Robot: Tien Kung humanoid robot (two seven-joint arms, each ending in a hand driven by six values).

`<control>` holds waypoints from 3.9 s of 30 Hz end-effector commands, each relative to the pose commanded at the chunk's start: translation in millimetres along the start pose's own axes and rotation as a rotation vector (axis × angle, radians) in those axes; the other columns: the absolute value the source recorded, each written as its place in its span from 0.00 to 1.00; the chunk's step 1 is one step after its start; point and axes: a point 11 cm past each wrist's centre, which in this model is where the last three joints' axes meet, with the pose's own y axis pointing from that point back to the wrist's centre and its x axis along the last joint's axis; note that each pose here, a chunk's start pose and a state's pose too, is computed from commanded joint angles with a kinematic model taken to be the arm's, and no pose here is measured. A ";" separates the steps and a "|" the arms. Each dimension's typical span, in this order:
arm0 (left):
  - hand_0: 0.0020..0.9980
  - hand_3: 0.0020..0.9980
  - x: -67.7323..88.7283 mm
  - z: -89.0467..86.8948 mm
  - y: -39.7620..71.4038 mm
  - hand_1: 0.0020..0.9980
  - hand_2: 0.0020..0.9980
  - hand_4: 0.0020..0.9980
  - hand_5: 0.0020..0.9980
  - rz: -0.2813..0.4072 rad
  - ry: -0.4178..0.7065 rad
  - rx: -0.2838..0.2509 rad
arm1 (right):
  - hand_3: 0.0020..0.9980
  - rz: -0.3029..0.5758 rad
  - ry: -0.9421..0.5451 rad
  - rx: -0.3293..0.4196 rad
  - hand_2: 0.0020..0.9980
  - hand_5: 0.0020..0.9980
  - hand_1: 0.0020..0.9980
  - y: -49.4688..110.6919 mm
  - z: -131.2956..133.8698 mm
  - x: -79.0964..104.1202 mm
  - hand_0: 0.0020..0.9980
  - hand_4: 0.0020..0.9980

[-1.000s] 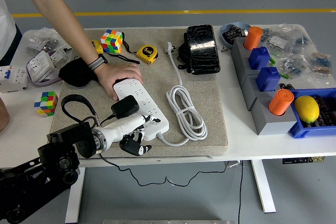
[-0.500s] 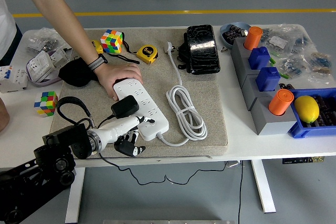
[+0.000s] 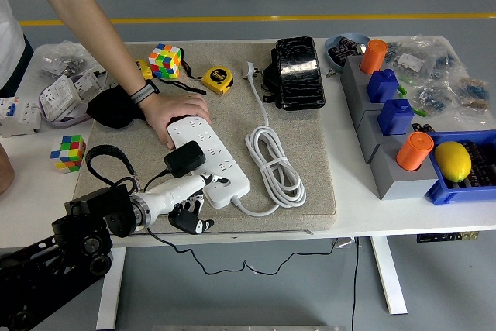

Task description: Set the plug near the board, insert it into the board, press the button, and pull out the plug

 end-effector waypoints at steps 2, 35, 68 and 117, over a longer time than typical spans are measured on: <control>0.06 0.88 1.6 0.9 0.8 0.10 0.16 0.69 0.00 0.010 0.007 -0.011 | 0.51 0.001 0.000 0.000 0.54 0.36 0.58 0.0 0.1 0.3 0.49 0.85; 0.25 0.45 36.1 -36.9 -9.3 0.33 0.42 0.80 0.34 0.350 1.013 -0.368 | 0.51 0.000 0.002 -0.003 0.54 0.36 0.58 0.0 0.2 -1.4 0.49 0.84; 0.23 0.47 42.6 -32.3 -3.4 0.25 0.24 0.80 0.33 0.333 0.936 -0.372 | 0.51 0.001 0.016 0.001 0.54 0.36 0.58 -0.2 -2.2 0.8 0.49 0.84; 0.06 0.85 13.4 1.2 -5.4 0.10 0.15 0.78 0.00 0.010 0.128 -0.033 | 0.51 -0.001 0.002 -0.004 0.54 0.35 0.58 0.1 1.7 -0.2 0.50 0.83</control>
